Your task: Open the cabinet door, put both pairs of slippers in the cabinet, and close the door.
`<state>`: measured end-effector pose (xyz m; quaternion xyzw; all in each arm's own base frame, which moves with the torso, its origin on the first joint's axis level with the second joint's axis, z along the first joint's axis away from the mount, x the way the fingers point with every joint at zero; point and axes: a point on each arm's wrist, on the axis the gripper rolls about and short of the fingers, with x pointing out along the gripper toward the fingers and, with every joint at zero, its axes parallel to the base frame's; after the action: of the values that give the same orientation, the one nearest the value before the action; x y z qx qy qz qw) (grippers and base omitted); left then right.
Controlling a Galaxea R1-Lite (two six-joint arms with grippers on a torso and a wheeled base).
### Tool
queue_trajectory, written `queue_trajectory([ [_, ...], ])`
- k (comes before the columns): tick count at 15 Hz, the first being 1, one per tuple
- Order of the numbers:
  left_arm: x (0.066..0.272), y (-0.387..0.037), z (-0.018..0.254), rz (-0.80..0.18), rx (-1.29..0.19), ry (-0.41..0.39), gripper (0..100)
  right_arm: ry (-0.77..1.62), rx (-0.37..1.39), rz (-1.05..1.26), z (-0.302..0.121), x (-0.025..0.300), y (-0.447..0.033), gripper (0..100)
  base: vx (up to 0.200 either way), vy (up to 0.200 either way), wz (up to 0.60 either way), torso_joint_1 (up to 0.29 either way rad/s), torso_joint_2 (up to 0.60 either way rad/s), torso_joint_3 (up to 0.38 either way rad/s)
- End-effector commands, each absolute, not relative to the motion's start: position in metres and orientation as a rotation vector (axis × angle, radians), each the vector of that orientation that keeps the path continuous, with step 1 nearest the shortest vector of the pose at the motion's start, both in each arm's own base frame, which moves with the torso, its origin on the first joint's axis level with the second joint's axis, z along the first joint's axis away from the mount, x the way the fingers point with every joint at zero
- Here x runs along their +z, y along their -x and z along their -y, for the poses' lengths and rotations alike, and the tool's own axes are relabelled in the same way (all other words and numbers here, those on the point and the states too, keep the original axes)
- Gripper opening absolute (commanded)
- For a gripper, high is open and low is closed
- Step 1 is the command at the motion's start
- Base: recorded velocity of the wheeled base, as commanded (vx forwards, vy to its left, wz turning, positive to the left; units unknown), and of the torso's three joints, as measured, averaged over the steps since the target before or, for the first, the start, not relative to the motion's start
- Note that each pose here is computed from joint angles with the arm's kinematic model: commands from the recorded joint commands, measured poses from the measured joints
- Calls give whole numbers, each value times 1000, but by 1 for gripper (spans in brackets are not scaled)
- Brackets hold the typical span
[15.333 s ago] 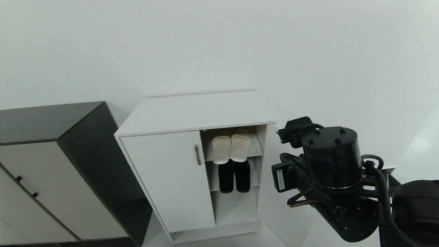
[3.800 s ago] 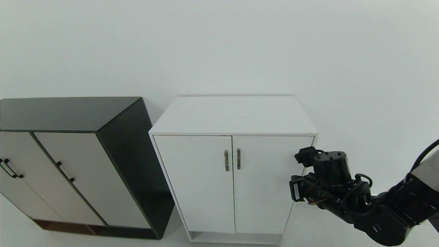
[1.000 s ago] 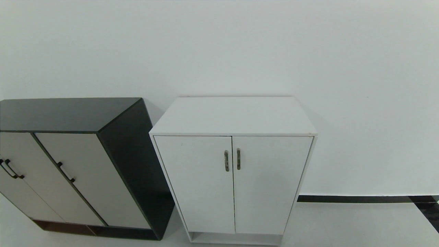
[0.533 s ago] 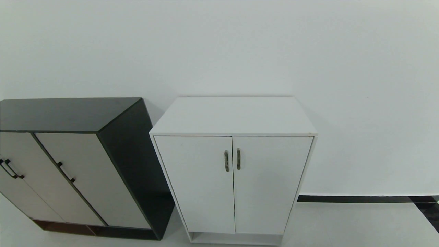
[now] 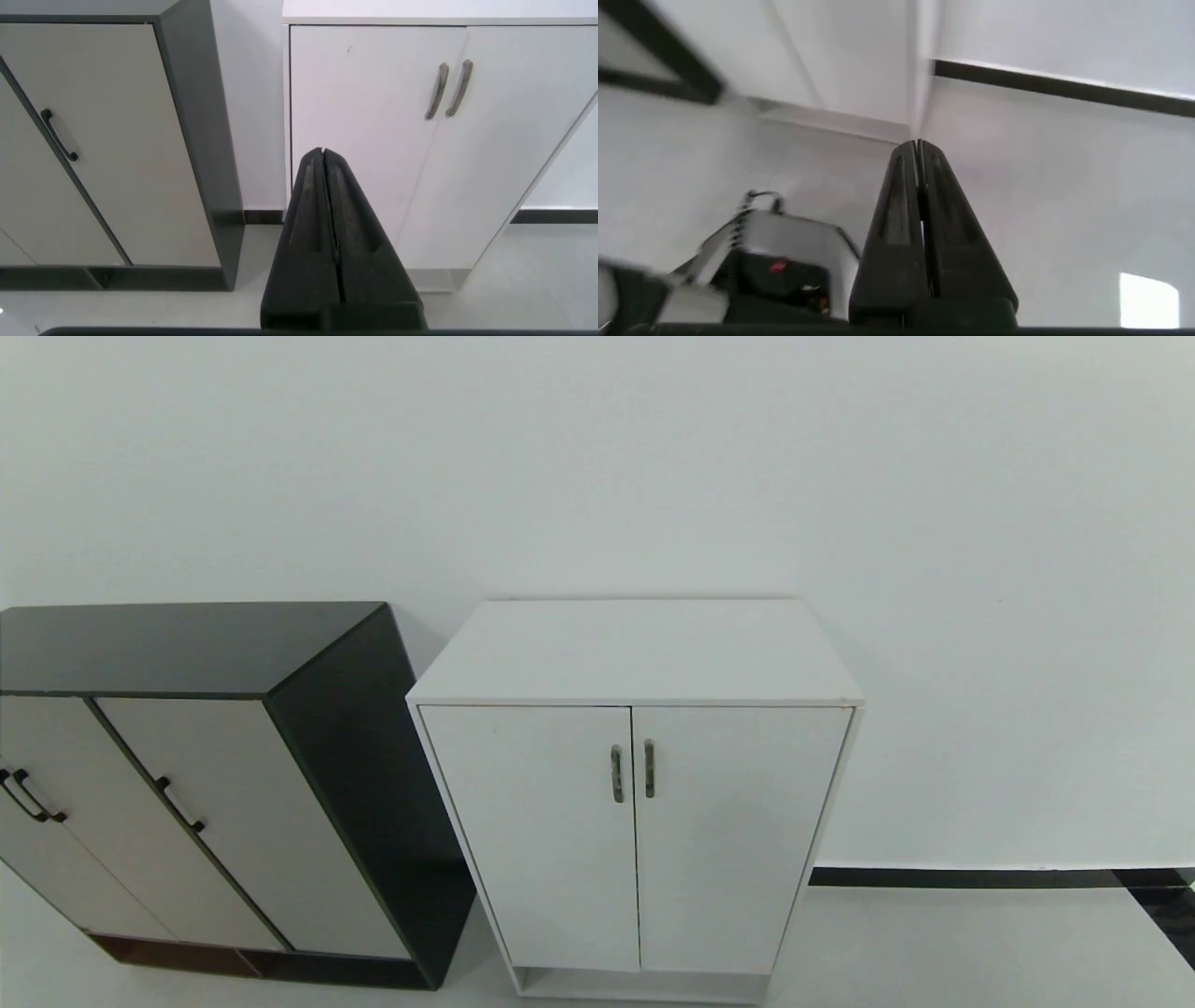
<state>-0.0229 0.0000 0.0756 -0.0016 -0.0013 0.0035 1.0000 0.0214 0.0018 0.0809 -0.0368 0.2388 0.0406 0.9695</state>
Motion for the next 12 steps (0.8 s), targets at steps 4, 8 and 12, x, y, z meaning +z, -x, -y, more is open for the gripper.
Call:
queue_trajectory([
  [4, 76, 23, 0, 2, 8, 3, 0, 23, -18, -349, 3, 83, -10, 0, 0, 0, 0, 0, 0, 0],
  [8, 76, 23, 0, 2, 8, 3, 0, -11, -138, -216, 5, 83, 1, 0, 0, 0, 0, 0, 0, 0],
  [12, 76, 23, 0, 2, 8, 3, 0, -28, -140, -112, 5, 83, 10, 0, 0, 0, 0, 0, 0, 0],
])
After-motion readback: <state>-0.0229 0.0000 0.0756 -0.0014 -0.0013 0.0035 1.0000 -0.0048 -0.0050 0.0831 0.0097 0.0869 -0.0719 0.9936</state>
